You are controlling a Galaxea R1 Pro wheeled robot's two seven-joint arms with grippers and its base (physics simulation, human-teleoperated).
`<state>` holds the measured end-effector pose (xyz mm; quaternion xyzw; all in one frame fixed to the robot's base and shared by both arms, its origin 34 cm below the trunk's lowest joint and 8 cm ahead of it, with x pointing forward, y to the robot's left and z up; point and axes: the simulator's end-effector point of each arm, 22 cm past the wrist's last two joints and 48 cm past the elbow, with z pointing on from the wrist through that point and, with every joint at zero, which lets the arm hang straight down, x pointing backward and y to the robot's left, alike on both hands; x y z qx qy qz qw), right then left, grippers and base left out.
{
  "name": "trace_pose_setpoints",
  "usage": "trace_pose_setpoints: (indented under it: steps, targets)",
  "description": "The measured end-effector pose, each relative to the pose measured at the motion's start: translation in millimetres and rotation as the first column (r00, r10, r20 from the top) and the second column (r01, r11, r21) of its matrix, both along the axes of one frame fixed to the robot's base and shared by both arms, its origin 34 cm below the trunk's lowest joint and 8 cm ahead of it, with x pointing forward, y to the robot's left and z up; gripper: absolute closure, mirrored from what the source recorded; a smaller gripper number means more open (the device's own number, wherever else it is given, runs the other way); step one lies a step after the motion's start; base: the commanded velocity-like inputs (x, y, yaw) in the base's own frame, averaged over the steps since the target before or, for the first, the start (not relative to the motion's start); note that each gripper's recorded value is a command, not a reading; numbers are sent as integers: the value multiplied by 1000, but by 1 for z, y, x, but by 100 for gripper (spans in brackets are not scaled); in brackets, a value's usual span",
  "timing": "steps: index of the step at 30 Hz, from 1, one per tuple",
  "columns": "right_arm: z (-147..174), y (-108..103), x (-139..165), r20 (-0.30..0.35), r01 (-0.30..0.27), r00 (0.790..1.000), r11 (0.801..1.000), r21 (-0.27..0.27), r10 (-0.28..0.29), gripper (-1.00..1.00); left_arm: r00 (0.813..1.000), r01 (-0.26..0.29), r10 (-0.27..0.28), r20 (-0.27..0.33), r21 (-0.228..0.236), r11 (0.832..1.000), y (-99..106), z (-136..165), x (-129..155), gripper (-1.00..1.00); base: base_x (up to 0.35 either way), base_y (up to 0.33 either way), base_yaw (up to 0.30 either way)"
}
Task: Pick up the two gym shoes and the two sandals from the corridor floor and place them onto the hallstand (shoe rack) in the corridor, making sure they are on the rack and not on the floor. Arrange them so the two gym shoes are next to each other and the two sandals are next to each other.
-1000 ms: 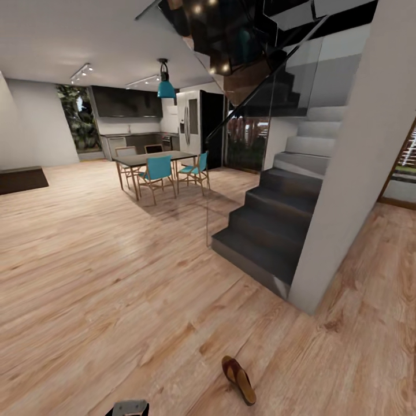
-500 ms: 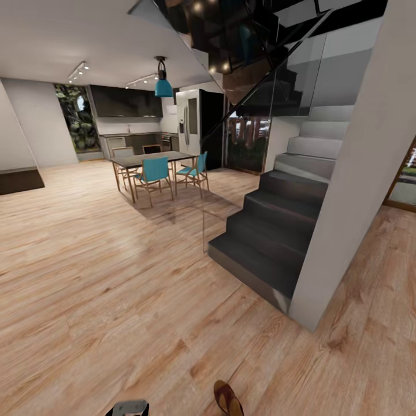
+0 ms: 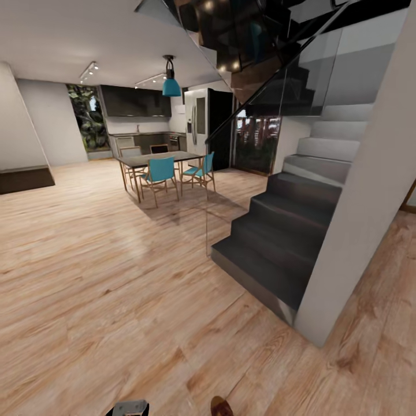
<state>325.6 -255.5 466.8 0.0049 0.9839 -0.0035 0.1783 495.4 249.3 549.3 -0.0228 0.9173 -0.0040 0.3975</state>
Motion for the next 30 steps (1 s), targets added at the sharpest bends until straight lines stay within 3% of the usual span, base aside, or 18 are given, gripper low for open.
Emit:
trace_pose_setpoints:
  steps: [12,30]
  targets:
    - [-1,0,-1,-4,0,1000,1000,0,0,-100,1000,0,0,-4,-1,1000,-1,-1,-1,-100,5,-3,255]
    - [-1,0,-2,-5,0,1000,1000,0,0,-100,1000,1,-1,-4,-3,1000,-2,-2,-1,-100,-55,-82,23]
